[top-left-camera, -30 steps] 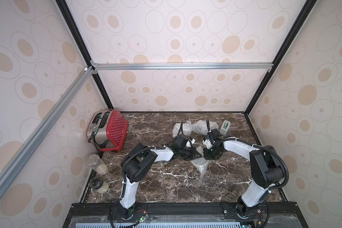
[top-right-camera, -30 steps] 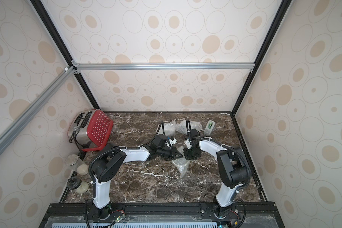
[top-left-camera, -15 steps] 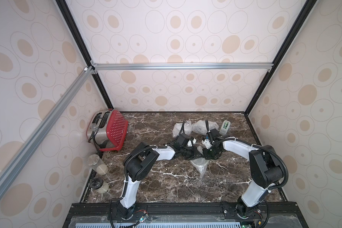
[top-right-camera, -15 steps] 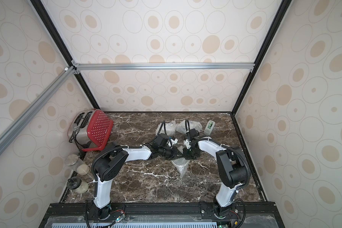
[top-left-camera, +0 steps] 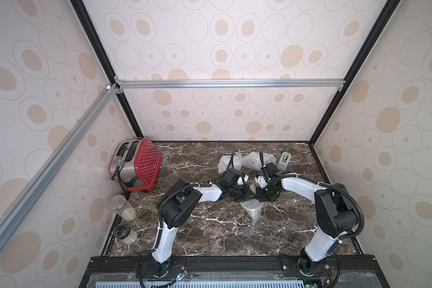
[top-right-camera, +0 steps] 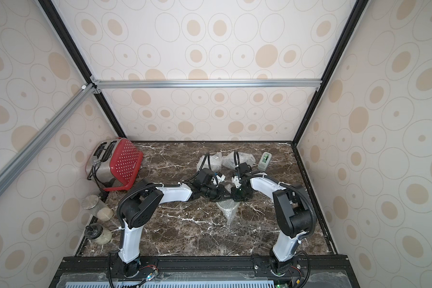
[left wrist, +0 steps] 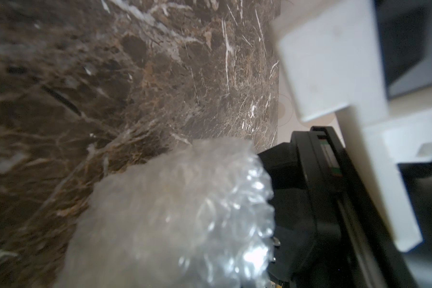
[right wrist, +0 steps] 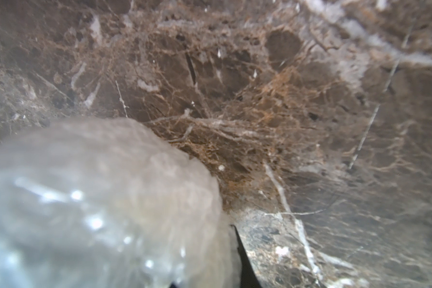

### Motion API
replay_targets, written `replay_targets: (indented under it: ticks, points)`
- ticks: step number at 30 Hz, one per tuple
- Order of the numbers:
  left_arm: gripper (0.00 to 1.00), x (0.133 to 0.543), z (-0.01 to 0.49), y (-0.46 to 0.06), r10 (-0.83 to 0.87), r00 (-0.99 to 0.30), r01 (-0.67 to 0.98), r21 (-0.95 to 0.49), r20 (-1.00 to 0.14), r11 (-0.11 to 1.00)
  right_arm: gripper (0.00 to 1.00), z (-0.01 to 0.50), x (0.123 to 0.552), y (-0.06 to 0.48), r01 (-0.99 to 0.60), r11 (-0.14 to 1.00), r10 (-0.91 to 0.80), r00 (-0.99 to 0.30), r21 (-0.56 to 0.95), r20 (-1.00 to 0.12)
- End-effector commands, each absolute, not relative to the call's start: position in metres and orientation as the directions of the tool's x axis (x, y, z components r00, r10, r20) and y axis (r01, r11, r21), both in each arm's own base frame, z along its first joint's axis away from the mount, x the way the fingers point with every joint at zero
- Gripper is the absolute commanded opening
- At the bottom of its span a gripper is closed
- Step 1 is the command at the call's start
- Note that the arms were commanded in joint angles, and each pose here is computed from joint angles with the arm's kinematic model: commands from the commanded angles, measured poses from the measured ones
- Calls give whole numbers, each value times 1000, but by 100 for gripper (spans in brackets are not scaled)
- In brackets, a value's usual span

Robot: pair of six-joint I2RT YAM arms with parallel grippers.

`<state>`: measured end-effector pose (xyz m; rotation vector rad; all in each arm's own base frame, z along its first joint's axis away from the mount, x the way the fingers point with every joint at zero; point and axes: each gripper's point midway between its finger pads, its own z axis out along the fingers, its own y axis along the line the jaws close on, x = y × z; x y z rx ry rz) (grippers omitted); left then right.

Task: Wrap bowls in bubble wrap
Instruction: Wrap the bowl in bubble wrap.

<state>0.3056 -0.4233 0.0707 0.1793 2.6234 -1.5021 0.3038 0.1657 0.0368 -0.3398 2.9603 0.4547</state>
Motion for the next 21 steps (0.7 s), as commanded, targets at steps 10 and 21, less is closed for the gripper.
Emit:
replay_targets:
  ticks: [10, 21]
  points:
    - [94, 340, 88, -376, -120, -900, 208, -654, -419, 728, 16, 18, 274, 186, -273, 896, -271, -961, 351, -56]
    - [82, 344, 75, -390, -134, -920, 173, -689, -368, 704, 16, 15, 269, 190, -264, 887, -267, -963, 380, -44]
